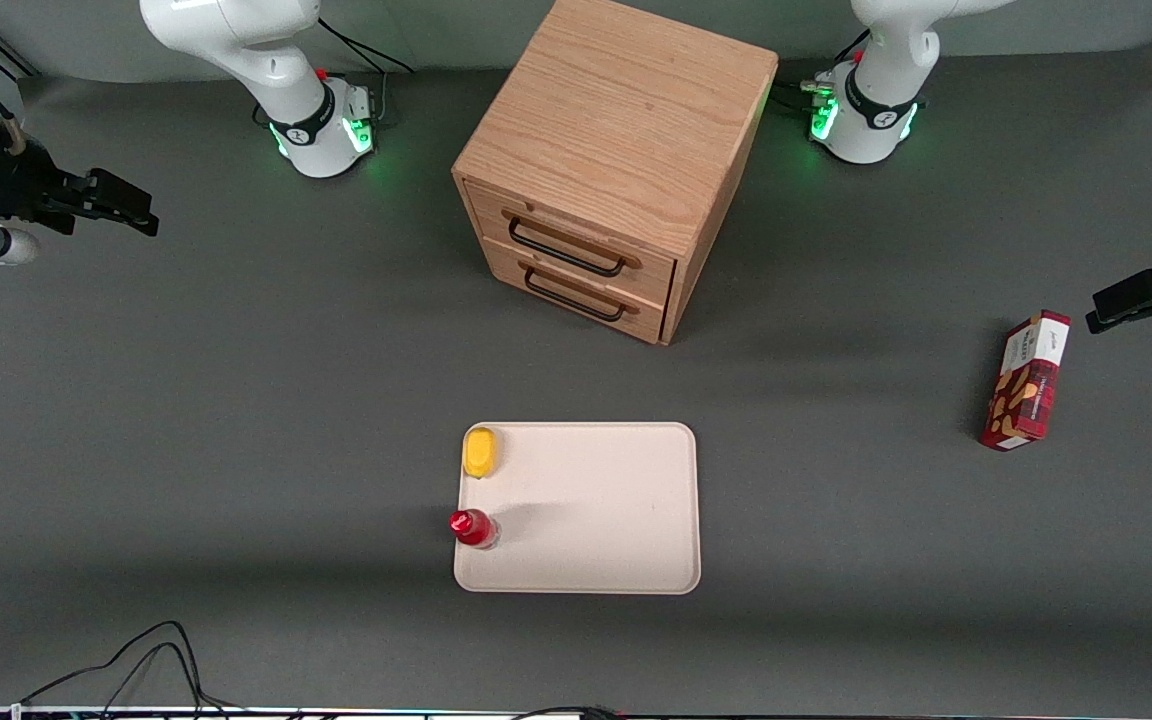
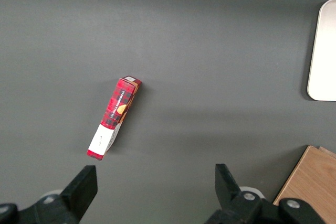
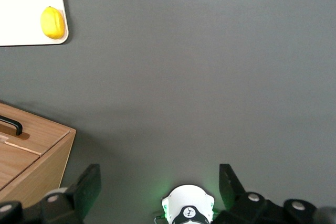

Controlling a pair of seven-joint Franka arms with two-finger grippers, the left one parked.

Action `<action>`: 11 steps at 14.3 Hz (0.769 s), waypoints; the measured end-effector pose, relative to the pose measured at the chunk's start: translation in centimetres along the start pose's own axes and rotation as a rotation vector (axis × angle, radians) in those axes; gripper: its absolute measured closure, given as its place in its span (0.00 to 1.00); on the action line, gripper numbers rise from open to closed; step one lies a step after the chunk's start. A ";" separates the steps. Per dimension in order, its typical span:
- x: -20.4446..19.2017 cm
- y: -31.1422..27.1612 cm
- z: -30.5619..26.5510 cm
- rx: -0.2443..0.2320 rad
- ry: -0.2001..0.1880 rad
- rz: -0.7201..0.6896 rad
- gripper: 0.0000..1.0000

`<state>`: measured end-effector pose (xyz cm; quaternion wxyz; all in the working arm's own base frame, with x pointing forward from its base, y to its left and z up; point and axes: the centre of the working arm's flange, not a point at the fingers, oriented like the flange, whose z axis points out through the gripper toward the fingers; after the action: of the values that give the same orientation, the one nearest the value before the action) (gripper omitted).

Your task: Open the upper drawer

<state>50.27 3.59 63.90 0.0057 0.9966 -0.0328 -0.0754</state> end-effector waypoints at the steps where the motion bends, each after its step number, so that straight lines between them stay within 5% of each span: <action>1: 0.0 0.0 0.0 0.000 0.000 0.000 0.00; 8: 0.1 -0.2 -0.1 0.000 0.003 -0.003 0.00; 11: 0.0 -2.2 -0.3 0.039 0.001 -0.111 0.00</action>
<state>50.42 5.79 64.16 -0.0182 0.9968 0.0213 -0.0746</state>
